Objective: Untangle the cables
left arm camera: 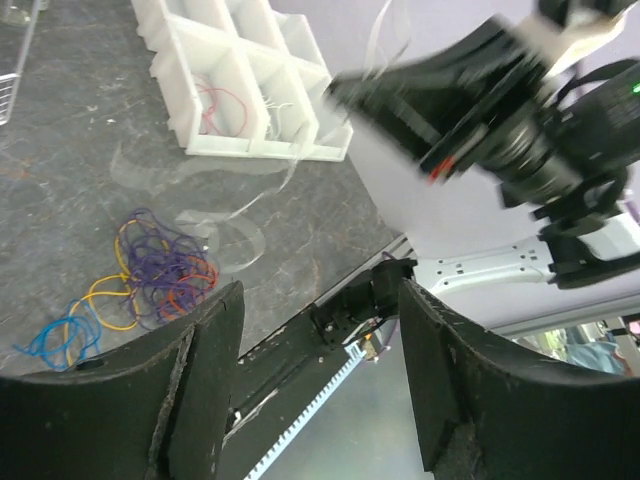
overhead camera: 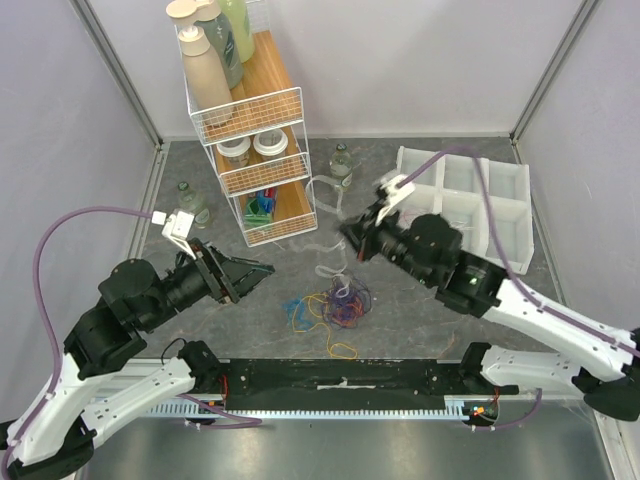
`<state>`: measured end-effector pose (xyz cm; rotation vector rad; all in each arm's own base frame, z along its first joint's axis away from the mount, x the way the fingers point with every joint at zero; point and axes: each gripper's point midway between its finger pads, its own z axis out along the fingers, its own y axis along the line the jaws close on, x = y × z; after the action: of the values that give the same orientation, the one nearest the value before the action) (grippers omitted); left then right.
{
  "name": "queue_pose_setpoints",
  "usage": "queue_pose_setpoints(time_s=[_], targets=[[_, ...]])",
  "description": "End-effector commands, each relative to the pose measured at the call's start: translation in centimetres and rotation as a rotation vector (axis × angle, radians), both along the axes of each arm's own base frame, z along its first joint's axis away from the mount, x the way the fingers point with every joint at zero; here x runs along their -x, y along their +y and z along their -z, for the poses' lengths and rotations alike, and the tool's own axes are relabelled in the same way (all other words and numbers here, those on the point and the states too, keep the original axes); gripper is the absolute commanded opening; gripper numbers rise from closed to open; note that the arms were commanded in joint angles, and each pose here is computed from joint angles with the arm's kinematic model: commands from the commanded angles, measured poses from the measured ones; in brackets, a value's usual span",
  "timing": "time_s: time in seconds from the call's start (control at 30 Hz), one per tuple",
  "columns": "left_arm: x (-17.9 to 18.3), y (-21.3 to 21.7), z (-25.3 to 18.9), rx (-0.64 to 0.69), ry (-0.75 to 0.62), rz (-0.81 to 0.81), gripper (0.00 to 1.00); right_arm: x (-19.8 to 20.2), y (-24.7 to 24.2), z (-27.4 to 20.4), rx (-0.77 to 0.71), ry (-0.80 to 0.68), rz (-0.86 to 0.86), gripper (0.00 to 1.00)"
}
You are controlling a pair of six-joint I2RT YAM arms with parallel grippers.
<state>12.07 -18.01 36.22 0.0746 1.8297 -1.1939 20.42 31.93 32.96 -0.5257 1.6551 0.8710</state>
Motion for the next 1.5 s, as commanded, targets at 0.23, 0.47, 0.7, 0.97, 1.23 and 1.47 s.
queue_pose_setpoints(time_s=[0.23, 0.47, 0.7, 0.97, 1.23, 1.47], targets=[[-0.5, 1.9, 1.3, -0.067, -0.023, -0.078, 0.7, -13.0, -23.3, -2.1, 0.272, 0.086, 0.917, 0.0], [-0.4, 1.6, 2.3, -0.064, -0.009, -0.063, 0.69, -17.0, -33.0, 5.1, 0.334, 0.262, 1.18, 0.0], [0.0, 1.4, 3.2, -0.059, 0.008, -0.048, 0.69, -16.7, -34.4, 10.0, 0.388, 0.352, 1.186, 0.0], [-0.2, 1.0, 3.8, -0.064, 0.021, -0.038, 0.69, -15.8, -32.8, 17.0, 0.417, 0.507, 1.096, 0.0], [0.4, -0.7, 7.2, -0.088, 0.123, 0.035, 0.69, -15.2, -32.3, 24.7, 0.54, 0.756, 1.065, 0.0], [0.5, -1.5, 8.4, -0.095, 0.161, 0.065, 0.69, -16.7, -33.0, 24.8, 0.611, 0.723, 1.061, 0.12]])
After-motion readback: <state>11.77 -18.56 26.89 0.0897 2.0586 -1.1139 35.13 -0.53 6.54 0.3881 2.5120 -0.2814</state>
